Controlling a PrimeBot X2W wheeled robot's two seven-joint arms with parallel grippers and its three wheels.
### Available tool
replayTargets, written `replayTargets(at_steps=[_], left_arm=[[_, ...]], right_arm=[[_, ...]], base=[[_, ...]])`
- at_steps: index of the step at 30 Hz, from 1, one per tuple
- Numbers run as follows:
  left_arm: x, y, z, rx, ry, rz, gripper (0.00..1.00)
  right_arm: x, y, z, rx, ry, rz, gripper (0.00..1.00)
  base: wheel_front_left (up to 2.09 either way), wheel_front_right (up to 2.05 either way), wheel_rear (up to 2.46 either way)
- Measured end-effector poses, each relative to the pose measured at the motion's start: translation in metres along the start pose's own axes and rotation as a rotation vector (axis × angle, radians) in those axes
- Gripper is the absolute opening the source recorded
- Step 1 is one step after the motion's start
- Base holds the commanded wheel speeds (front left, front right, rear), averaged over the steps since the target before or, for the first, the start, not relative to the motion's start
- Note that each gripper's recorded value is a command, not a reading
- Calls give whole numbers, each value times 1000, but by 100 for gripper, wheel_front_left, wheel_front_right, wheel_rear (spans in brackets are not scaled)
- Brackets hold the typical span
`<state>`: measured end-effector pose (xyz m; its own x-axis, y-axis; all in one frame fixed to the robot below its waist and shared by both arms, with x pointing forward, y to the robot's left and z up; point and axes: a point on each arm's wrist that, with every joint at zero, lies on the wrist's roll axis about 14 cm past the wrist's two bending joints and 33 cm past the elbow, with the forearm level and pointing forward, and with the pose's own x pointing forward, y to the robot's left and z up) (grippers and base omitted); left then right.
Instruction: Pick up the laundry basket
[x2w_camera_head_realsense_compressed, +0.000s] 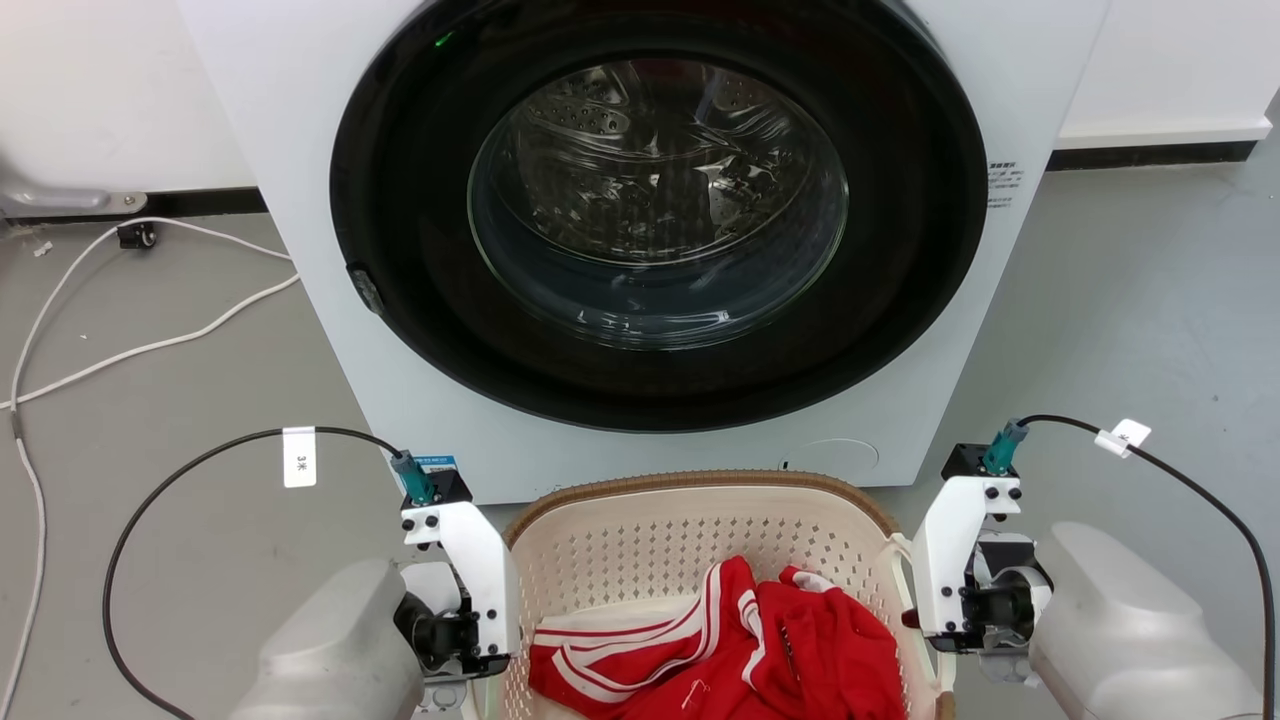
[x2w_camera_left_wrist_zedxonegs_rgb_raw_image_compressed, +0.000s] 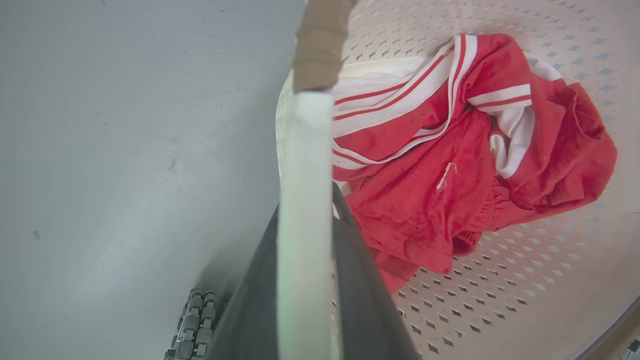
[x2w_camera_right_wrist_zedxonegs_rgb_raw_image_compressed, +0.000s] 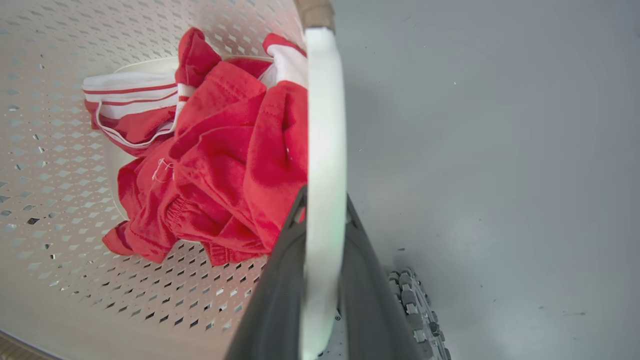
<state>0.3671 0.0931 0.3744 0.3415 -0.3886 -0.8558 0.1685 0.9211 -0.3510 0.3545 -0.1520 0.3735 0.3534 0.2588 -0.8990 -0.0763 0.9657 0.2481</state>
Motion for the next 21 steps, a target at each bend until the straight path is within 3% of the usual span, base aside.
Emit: replayTargets(at_steps=[21], left_arm=[[1, -1, -5, -3, 0, -2, 0]], right_arm=[[0, -1, -3, 6, 5, -4, 0]], base=[[0, 0, 0]])
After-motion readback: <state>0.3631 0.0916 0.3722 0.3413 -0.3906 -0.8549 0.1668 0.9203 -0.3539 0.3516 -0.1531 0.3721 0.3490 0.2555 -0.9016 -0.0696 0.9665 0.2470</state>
